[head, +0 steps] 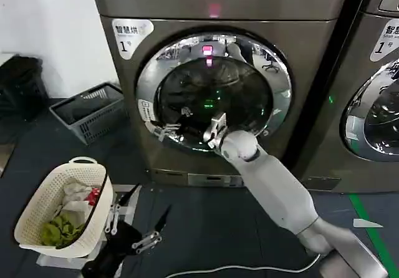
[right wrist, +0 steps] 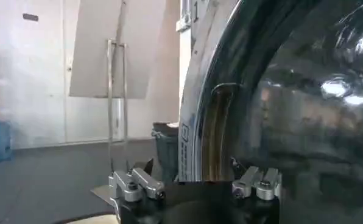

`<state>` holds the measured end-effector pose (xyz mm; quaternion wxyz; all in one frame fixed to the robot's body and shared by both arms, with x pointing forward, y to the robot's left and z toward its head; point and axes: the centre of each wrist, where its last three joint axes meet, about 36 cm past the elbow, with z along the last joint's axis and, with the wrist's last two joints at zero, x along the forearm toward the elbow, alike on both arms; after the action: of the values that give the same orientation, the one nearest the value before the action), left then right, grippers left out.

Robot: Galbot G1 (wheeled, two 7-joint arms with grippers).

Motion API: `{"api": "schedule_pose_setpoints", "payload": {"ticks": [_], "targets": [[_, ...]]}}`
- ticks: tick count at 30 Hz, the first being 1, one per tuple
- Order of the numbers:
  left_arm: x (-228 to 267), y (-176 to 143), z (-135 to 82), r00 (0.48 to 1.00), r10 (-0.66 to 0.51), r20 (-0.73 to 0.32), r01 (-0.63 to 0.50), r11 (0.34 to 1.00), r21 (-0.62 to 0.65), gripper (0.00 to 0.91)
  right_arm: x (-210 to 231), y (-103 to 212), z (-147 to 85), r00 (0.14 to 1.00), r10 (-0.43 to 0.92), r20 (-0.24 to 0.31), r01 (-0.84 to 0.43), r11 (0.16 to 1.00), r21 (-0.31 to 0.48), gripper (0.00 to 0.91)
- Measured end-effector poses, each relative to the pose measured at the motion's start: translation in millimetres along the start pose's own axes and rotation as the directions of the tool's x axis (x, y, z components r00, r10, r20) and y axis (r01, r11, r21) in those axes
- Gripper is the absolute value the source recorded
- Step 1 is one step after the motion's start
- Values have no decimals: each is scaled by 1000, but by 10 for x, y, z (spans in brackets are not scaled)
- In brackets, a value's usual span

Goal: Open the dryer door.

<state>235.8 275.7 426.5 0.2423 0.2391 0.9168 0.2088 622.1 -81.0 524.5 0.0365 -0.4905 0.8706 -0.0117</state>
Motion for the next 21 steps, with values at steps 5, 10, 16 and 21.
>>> {"api": "schedule_pose_setpoints", "payload": {"ticks": [5,10,16,21], "targets": [[1,-6,2,1000,-3,0,3,1000,2,907,-76,64,13,1000,26,-3,-26,1000,9,907],[1,-20,0,1000,-7,0,7,1000,5,907,-142,130,22,999,46,-2,-46,999,9,907],[0,-23,3,1000,-7,0,7,1000,5,907,-187,194,49,998,68,-8,-68,998,15,907],[-2,-25,6,1000,-6,0,6,1000,5,907,-206,196,70,999,49,-14,-49,999,12,907]]}}
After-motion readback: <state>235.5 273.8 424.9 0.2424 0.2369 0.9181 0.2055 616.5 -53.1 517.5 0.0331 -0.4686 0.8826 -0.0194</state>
